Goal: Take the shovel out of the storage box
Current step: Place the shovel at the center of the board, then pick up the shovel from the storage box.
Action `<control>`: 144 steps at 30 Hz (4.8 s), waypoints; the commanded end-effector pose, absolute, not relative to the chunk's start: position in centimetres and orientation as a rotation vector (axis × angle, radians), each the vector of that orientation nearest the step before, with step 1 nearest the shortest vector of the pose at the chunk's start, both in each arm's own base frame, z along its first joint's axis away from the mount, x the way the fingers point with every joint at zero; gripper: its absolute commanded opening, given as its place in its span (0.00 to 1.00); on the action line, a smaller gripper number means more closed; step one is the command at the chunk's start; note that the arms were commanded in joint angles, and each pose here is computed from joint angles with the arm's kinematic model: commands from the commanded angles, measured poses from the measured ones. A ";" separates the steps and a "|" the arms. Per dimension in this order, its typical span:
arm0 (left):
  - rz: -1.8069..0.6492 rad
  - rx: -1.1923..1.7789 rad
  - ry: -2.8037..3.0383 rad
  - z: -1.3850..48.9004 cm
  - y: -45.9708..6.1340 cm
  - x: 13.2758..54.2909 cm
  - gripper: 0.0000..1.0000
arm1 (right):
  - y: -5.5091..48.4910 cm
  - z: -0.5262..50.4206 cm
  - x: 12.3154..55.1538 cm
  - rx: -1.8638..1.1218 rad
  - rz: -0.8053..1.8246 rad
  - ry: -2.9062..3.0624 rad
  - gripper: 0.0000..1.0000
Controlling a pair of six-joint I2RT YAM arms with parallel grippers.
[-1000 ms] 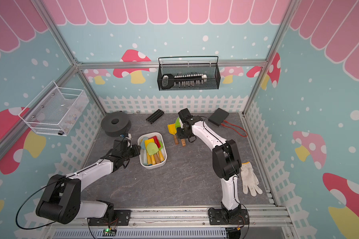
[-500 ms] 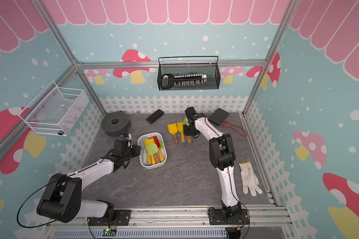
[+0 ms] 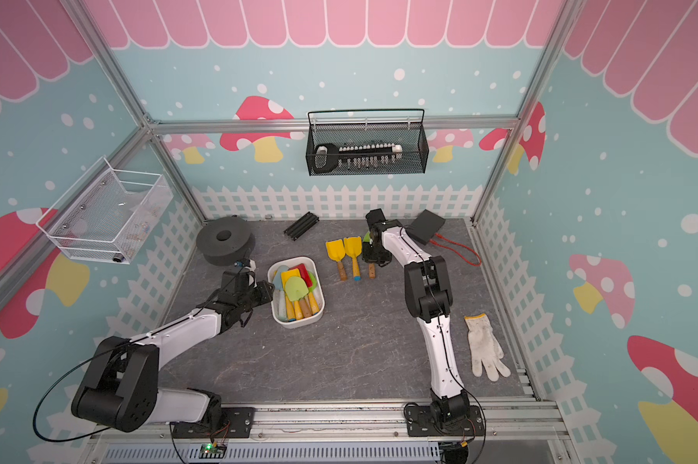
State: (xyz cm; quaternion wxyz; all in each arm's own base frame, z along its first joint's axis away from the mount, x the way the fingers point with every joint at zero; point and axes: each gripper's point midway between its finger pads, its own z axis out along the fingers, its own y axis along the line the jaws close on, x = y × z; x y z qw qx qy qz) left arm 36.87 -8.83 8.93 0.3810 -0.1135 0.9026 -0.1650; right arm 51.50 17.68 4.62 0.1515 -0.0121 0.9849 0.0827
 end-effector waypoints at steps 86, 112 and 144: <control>-0.415 -0.289 2.302 9.2 -8.8 37.3 0.34 | 37.3 11.1 35.4 -0.821 0.470 2.641 0.49; -0.441 -0.287 2.322 8.6 -9.3 37.6 0.34 | 40.9 6.3 33.8 -0.936 0.360 2.711 0.46; -0.428 -0.283 2.313 8.9 -9.1 37.4 0.35 | 41.3 7.3 34.6 -0.904 0.241 2.674 0.19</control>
